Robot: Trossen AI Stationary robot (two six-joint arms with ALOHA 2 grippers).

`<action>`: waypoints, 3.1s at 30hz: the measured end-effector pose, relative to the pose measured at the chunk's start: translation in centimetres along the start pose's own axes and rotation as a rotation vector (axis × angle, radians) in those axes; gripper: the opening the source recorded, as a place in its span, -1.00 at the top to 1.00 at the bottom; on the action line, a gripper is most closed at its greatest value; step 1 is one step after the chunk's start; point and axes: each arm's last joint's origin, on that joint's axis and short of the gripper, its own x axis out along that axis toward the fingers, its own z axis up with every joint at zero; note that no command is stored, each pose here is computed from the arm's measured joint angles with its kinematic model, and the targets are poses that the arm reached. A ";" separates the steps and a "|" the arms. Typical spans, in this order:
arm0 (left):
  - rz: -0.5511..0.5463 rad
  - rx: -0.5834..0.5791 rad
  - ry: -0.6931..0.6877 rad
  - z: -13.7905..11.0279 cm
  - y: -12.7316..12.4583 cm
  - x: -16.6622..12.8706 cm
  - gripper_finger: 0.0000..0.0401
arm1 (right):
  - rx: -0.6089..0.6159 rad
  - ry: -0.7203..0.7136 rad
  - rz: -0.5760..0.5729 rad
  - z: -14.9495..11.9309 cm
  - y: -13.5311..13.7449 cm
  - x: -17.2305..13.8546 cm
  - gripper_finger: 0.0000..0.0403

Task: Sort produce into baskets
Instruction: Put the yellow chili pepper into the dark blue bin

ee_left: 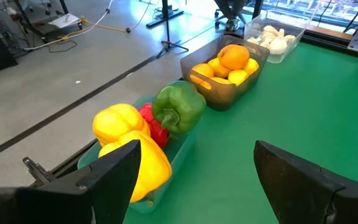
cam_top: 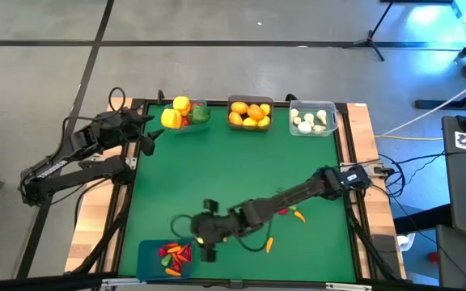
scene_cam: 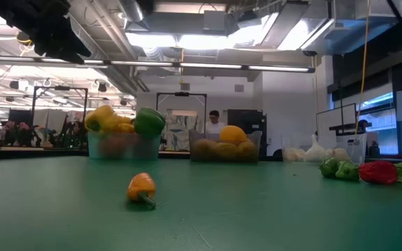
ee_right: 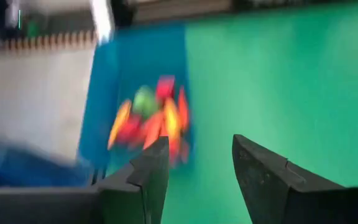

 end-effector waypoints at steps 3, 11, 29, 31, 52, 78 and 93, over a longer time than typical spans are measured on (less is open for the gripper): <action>0.000 0.000 0.000 0.0 0.0 0.0 -0.54 | -0.051 0.154 -0.033 -1.2 1.1 -2.2 0.16; 0.000 0.000 0.000 0.0 0.0 0.0 -0.54 | -0.207 0.400 -0.073 -4.7 2.6 -3.3 0.13; 0.000 0.003 0.002 0.0 0.0 0.0 -0.54 | -0.270 0.474 -0.040 -5.9 -1.2 1.7 -0.31; 0.000 0.003 0.000 0.0 0.0 0.0 -0.54 | -0.304 0.521 -0.034 -7.1 -1.3 2.7 -0.31; 0.000 0.003 0.000 0.0 0.0 0.0 -0.54 | -0.180 0.625 -0.098 -9.8 -2.0 4.9 -0.31; 0.000 0.003 0.000 0.0 0.0 0.0 -0.54 | 0.187 0.448 -0.471 -8.5 0.2 0.7 -0.31; 0.000 0.001 0.000 0.0 0.0 0.0 -0.54 | 0.027 0.539 -0.319 -9.5 1.2 1.1 -0.31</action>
